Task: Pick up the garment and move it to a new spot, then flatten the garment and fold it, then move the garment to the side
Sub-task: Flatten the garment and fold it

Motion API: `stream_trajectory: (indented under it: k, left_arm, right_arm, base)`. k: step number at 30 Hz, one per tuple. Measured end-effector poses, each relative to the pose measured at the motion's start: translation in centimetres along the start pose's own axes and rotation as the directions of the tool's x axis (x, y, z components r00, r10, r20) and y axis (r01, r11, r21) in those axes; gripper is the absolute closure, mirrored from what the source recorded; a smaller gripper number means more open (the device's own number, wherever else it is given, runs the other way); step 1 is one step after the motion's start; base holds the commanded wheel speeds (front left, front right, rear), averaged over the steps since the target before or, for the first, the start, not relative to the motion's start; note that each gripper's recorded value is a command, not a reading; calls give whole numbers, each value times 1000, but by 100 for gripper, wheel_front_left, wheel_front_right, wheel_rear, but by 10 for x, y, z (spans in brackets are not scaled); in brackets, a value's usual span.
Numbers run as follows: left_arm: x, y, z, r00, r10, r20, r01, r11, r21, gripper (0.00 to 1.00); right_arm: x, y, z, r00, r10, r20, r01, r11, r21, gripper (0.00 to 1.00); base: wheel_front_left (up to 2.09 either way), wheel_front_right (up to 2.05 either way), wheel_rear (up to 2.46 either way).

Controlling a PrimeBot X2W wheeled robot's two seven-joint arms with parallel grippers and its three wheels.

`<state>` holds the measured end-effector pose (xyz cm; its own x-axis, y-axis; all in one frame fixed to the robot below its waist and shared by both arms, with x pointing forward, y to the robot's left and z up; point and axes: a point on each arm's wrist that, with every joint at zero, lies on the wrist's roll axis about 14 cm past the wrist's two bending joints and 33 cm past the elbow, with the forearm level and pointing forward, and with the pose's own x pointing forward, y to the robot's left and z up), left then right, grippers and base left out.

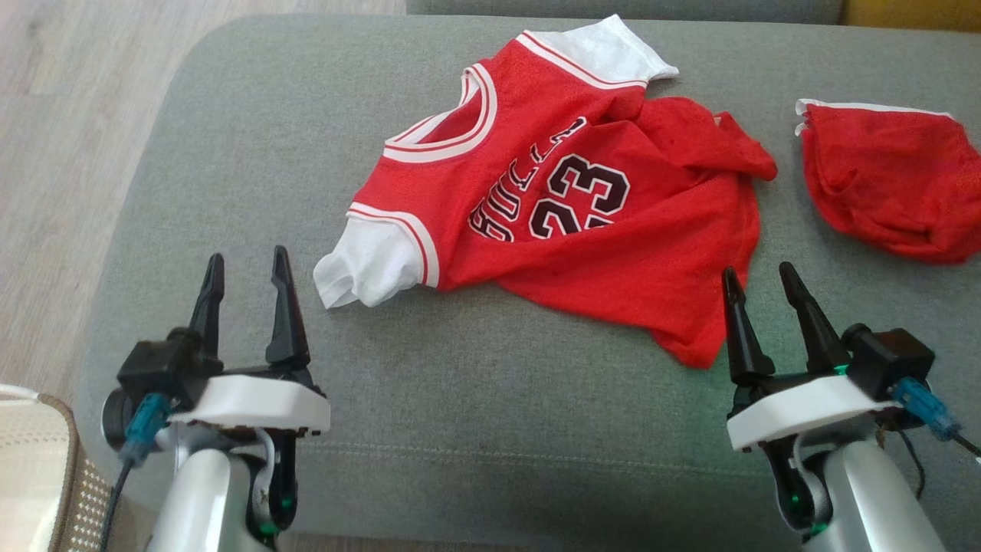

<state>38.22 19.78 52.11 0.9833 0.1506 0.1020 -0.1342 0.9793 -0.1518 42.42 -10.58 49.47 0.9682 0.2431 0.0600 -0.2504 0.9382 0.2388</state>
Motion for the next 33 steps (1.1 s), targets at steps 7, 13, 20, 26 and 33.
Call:
stream_trajectory:
  k: [7,13,20,26,33]
  left_arm:
    - [2,-7,1,1000,-14,3,14,1000,-4,0]
    - [2,-13,-5,999,-32,-13,32,999,-7,0]
    - [0,-13,-8,999,-31,-25,31,999,-13,0]
    - [-2,-9,-9,999,-18,-30,18,1000,-9,0]
    - [-3,-4,-16,999,-4,-49,4,1000,-2,0]
  right_arm:
    - [-16,-27,-26,992,-89,-89,92,996,19,0]
    - [-36,-54,-66,954,-190,-234,217,971,96,0]
    - [-40,-37,-92,935,-151,-322,219,958,186,0]
    - [-29,-12,-103,930,-75,-360,165,960,226,0]
    - [-16,-1,-114,920,-35,-391,133,965,226,0]
  base:
    - [0,0,0]
    - [0,0,0]
    - [0,0,0]
    - [0,0,0]
    - [0,0,0]
